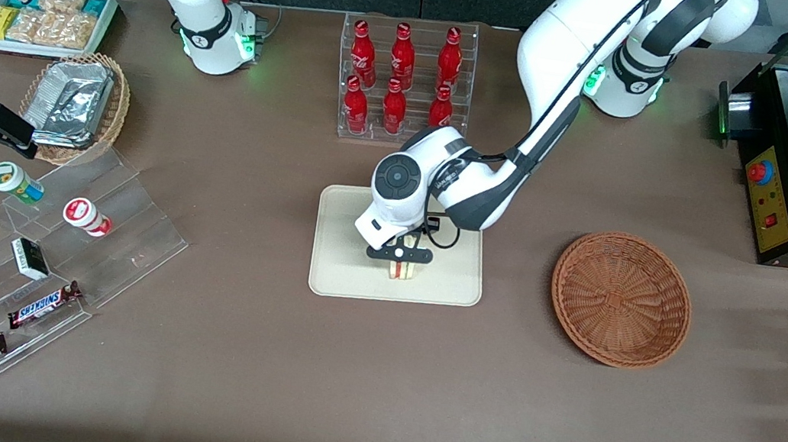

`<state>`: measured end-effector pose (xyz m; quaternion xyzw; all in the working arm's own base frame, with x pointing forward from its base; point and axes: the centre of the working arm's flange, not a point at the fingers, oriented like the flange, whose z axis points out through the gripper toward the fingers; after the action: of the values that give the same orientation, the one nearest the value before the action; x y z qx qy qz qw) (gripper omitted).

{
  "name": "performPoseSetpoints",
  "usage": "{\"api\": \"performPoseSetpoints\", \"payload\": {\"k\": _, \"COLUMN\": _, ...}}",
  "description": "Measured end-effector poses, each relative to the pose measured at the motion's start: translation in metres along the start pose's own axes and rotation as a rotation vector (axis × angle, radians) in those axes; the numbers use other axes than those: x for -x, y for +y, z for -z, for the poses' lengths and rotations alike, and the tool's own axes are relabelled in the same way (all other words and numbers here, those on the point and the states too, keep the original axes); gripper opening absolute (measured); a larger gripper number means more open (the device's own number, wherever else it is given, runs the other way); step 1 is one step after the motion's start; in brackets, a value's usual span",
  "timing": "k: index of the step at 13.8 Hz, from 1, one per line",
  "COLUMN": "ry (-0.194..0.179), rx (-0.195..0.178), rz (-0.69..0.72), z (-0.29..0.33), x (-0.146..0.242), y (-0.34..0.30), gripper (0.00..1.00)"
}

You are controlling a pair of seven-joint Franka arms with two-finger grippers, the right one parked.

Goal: Place sandwich from basket to tray
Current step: 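Lower the sandwich onto the tray and open the left gripper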

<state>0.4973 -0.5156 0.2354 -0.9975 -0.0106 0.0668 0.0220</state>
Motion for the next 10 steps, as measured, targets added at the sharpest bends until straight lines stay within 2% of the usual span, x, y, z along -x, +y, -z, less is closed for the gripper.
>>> {"api": "performPoseSetpoints", "payload": {"k": 4, "ry": 0.025, "rx": 0.026, "rz": 0.005, "z": 0.017, "x": -0.007, "y": 0.003, "gripper": 0.93}}
{"api": "performPoseSetpoints", "payload": {"k": 5, "ry": 0.030, "rx": 0.031, "rz": 0.009, "z": 0.022, "x": -0.010, "y": 0.002, "gripper": 1.00}}
{"api": "performPoseSetpoints", "payload": {"k": 7, "ry": 0.040, "rx": 0.037, "rz": 0.014, "z": 0.031, "x": -0.018, "y": -0.003, "gripper": 1.00}}
{"api": "performPoseSetpoints", "payload": {"k": 10, "ry": 0.033, "rx": 0.021, "rz": -0.067, "z": 0.056, "x": -0.033, "y": -0.026, "gripper": 1.00}}
